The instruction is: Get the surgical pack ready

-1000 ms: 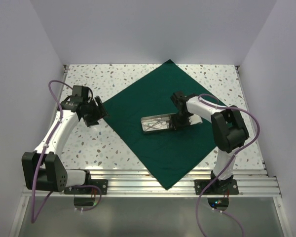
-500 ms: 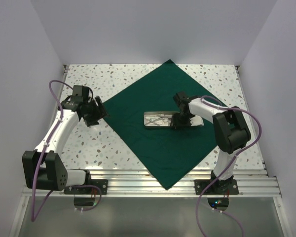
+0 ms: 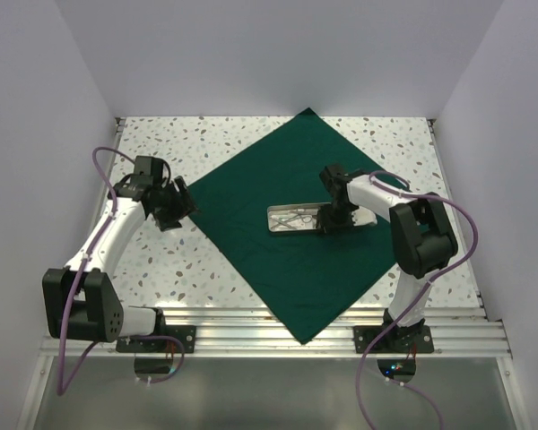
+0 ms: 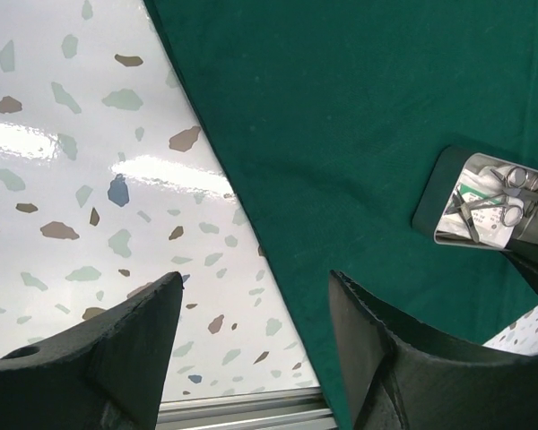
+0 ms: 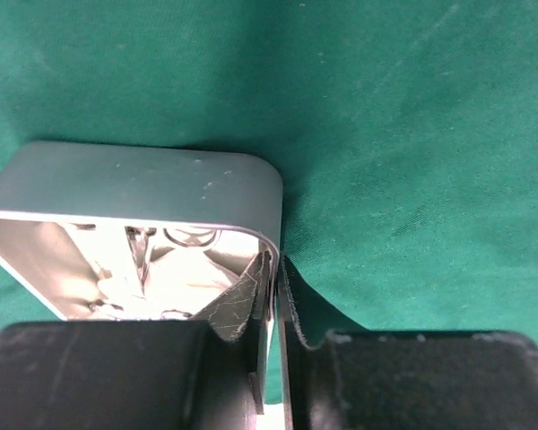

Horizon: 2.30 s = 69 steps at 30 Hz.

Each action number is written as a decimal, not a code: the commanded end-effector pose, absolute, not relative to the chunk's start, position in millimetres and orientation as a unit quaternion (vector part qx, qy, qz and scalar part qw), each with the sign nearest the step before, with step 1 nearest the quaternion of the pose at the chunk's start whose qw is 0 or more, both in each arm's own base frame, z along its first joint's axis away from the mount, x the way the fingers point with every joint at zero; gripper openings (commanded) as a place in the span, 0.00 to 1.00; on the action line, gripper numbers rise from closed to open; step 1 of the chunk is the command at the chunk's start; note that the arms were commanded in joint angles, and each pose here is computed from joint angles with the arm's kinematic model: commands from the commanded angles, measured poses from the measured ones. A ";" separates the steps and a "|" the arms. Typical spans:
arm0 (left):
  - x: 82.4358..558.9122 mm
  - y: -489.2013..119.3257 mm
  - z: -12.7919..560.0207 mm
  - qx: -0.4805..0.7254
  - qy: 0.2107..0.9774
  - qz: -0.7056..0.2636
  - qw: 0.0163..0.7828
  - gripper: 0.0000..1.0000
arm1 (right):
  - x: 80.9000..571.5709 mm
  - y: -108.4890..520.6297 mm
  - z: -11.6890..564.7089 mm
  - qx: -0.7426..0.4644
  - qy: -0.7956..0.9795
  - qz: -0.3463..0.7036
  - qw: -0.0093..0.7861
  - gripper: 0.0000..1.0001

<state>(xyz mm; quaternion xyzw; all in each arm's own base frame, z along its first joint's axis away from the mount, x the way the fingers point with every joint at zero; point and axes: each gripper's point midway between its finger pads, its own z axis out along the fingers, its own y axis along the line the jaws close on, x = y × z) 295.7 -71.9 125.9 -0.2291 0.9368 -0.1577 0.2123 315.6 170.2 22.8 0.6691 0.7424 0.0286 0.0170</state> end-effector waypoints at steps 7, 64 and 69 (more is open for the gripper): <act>300.8 -75.6 123.8 -0.215 0.935 -0.175 0.220 0.70 | 328.3 173.8 48.0 0.679 0.730 0.066 0.033 0.11; 331.2 -3.1 -34.3 -0.245 0.969 -0.013 -0.011 0.59 | 154.3 206.6 107.4 -0.292 0.948 0.104 0.073 0.67; 349.0 -14.1 -9.2 -0.238 0.969 -0.057 0.021 0.60 | 105.3 232.2 98.1 -0.338 0.929 0.147 0.034 0.64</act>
